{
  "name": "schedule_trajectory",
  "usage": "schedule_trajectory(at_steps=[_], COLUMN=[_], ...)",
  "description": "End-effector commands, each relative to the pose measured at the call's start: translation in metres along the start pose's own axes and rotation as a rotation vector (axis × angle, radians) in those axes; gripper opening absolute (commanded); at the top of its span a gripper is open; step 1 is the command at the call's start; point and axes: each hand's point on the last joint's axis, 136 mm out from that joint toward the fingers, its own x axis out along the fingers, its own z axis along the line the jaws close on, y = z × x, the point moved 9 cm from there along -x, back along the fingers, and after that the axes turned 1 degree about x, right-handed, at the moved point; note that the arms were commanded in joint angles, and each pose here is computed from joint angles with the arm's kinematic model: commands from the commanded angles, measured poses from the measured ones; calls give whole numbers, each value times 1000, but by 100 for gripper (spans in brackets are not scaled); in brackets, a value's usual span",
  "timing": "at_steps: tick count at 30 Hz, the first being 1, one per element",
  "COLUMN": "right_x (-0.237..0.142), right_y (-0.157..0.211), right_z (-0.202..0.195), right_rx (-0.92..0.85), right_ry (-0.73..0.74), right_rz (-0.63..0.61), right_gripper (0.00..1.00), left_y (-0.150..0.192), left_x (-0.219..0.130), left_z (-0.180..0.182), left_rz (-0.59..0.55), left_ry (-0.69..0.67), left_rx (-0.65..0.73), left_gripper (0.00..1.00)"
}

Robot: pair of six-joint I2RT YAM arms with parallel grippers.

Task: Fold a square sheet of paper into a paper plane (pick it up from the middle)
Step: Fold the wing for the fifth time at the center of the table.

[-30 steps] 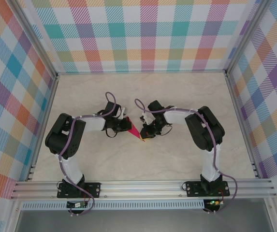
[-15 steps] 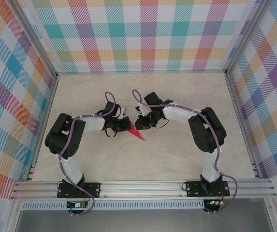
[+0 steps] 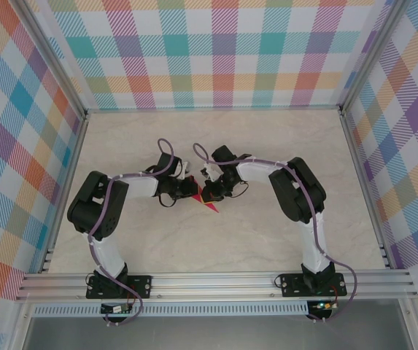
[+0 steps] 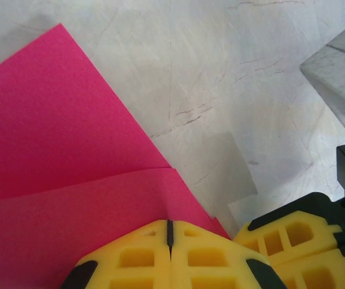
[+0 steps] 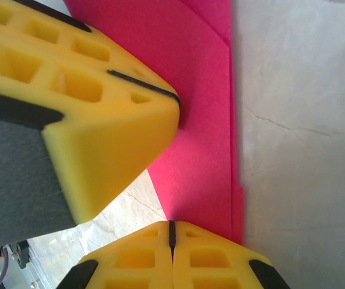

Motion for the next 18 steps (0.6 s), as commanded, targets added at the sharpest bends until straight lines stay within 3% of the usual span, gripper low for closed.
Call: schedule_trajectory(at_steps=[1, 18], right_x=[6, 8], right_y=[4, 8], right_z=[-6, -13], right_rx=[5, 24], right_ry=[34, 74], right_rz=[33, 50], right_gripper=[7, 7], left_y=[-7, 7], left_x=[-20, -9], left_z=[-4, 30], left_rz=[-63, -131], left_ry=[4, -190], left_rx=[-14, -137], left_gripper=[4, 3])
